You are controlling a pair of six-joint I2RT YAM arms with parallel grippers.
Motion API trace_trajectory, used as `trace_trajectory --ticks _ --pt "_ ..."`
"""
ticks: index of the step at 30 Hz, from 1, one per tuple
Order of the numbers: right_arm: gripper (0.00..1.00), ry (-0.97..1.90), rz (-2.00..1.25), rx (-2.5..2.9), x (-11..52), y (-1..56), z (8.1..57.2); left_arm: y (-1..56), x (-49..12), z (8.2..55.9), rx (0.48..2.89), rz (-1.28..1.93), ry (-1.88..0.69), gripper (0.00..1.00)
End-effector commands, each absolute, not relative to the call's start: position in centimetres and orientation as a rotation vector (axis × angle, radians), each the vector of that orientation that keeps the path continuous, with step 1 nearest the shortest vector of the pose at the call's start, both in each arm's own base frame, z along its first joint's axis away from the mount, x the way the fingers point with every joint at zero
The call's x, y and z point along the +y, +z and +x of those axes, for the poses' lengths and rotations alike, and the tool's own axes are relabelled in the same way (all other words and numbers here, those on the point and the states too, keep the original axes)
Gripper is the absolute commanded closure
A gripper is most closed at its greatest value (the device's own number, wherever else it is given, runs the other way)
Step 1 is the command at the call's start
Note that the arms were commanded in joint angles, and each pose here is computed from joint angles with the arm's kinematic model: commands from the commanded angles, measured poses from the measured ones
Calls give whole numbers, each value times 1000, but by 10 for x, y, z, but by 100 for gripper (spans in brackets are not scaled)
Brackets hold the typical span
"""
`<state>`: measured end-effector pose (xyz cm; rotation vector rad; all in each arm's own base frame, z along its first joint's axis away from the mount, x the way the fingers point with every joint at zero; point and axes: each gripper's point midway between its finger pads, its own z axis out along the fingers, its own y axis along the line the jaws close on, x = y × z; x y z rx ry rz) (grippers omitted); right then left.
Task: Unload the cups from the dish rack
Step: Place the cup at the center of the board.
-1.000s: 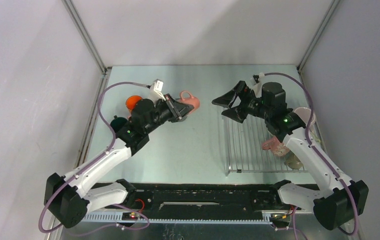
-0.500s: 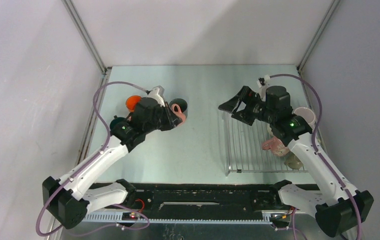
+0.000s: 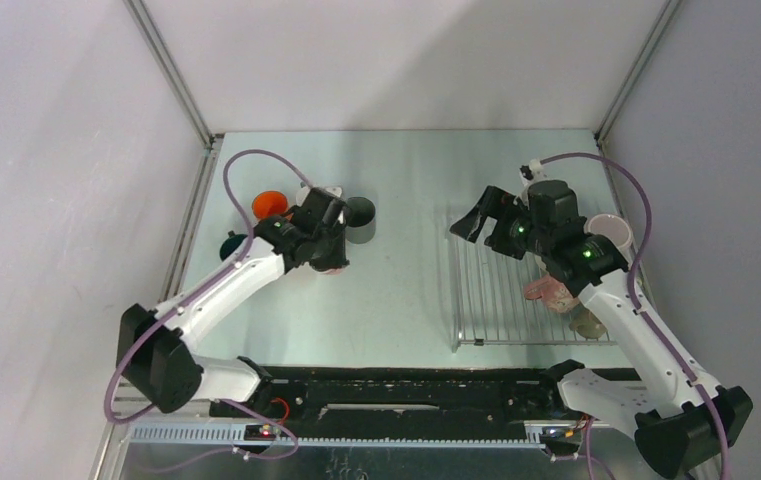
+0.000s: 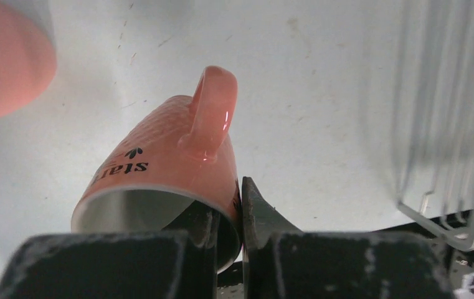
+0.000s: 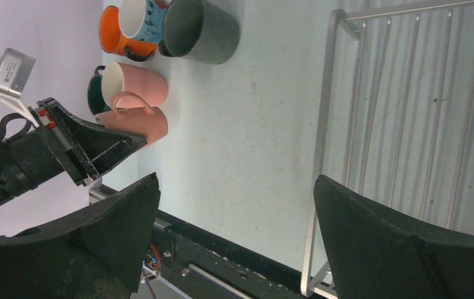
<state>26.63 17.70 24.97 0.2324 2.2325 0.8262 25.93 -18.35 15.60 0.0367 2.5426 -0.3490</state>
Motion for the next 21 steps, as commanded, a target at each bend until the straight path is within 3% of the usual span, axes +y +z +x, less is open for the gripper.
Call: trace_trajectory --ticks 1,21 --pt "0 748 192 2235 170 246 265 171 -174 282 2507 41 -230 100" --pt "0 732 147 2253 170 242 262 102 -155 318 2727 22 -98 100"
